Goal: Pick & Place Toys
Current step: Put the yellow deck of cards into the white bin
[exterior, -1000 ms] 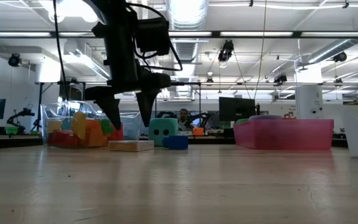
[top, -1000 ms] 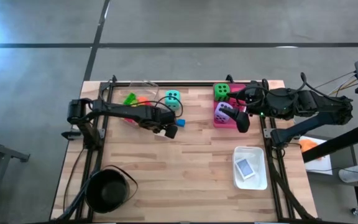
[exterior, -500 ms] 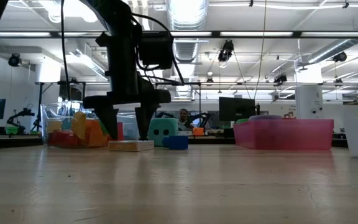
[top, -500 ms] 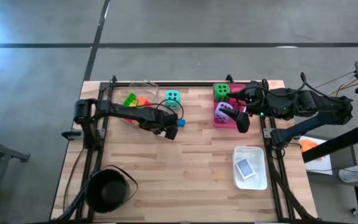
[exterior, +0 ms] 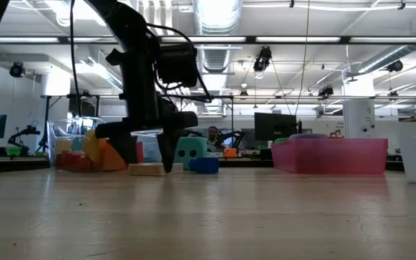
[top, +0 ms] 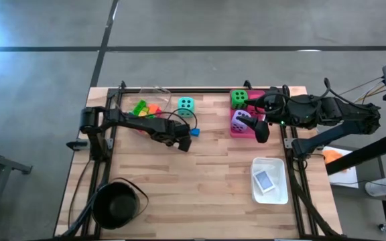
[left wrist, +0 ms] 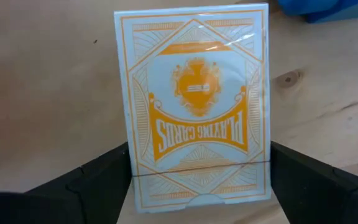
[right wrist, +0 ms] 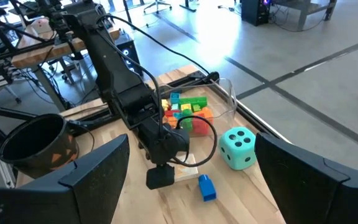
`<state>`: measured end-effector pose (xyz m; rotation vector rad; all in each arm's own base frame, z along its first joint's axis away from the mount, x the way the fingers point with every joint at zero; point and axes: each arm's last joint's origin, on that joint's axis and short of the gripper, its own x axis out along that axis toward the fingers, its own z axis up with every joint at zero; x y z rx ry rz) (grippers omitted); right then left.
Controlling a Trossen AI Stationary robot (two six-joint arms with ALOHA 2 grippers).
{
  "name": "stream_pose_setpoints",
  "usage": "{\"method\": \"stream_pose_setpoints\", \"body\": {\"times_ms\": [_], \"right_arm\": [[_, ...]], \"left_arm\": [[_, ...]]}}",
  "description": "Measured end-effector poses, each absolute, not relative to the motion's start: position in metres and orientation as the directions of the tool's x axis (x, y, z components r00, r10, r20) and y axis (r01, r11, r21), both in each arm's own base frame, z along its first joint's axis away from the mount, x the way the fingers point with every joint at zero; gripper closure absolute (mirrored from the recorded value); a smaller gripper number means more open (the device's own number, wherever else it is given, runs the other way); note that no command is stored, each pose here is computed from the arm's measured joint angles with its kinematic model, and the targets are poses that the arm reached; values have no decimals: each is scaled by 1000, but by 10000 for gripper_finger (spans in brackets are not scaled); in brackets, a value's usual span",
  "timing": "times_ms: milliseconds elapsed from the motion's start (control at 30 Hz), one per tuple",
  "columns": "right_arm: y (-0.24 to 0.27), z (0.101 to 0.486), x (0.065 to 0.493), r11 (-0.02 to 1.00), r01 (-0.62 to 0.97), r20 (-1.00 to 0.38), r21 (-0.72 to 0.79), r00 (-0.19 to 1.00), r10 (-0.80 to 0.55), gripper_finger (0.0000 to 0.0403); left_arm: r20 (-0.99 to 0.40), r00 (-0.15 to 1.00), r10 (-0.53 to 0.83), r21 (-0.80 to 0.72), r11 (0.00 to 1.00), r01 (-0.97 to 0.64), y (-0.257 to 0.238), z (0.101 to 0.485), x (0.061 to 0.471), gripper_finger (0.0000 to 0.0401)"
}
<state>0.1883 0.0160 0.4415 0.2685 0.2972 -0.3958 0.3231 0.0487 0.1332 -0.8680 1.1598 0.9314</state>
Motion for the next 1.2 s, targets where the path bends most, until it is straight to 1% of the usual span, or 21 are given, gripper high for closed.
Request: {"method": "stream_pose_setpoints", "body": {"times_ms": [133,267,633,767,867,1100,1200], "right_arm": [[16,442,188,890,414,-333,192,880,-337,63],[16,442,188,890,413,-333,191,881,-337,63],[16,442,188,890,415,-332,190,880,-340,63],[16,442,188,890,415,-332,188,880,-340,63],[16,442,188,893,412,-332,179,880,-340,63],[16,444,189,911,390,-306,130,890,-338,63],[16,445,190,926,371,-301,73,893,-334,63]], "left_arm": [[-981,133,144,-71,374,-925,48,130,320,63],[-981,132,143,-70,374,-925,48,130,319,102],[-978,155,137,-93,375,-922,48,133,319,103],[-980,175,99,-126,377,-917,47,143,318,103],[-966,244,80,-193,401,-896,45,158,319,103],[-934,353,49,-300,427,-853,43,191,311,103],[-913,407,23,-356,437,-826,42,207,307,103]]}}
